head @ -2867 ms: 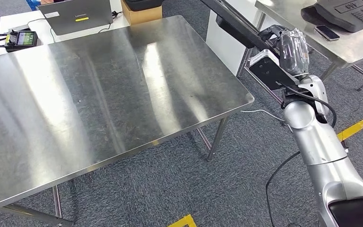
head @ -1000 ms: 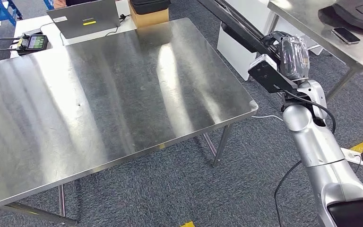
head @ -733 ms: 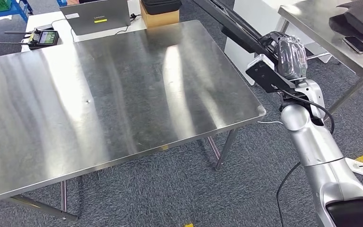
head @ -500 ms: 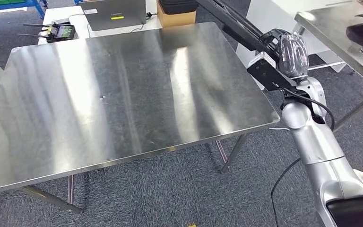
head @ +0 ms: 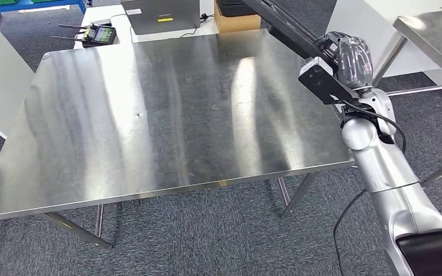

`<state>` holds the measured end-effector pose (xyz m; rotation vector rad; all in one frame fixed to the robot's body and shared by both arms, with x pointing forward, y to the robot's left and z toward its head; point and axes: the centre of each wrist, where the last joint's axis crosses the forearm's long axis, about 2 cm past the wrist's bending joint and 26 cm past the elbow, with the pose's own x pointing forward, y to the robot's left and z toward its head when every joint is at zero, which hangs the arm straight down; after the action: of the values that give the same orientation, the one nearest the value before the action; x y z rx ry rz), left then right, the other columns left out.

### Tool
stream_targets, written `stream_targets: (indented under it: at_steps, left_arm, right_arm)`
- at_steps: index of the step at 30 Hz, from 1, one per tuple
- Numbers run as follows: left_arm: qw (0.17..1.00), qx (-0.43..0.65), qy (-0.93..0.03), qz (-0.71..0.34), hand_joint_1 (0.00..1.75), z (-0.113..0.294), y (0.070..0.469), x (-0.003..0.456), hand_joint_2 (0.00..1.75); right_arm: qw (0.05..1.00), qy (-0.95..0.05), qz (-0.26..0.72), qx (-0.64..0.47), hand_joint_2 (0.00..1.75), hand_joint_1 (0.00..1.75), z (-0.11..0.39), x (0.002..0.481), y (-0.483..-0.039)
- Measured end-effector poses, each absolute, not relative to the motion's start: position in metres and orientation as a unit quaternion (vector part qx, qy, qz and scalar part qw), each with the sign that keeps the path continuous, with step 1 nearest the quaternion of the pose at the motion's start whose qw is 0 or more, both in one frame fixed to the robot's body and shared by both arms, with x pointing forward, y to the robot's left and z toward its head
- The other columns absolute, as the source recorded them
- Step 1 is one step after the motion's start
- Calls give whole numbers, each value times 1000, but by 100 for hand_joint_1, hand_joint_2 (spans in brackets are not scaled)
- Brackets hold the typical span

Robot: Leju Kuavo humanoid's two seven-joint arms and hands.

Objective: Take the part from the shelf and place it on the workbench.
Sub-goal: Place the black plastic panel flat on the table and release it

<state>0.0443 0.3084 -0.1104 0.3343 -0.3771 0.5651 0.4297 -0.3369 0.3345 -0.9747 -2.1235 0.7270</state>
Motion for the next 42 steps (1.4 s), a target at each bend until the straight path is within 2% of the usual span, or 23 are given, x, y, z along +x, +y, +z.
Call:
stream_targets:
  at_steps: [42]
  left_arm:
    - [928, 164, -182, 281, 0, -111, 310, 44, 175]
  right_arm:
    - [343, -812, 284, -377, 175, 175, 334, 432, -340]
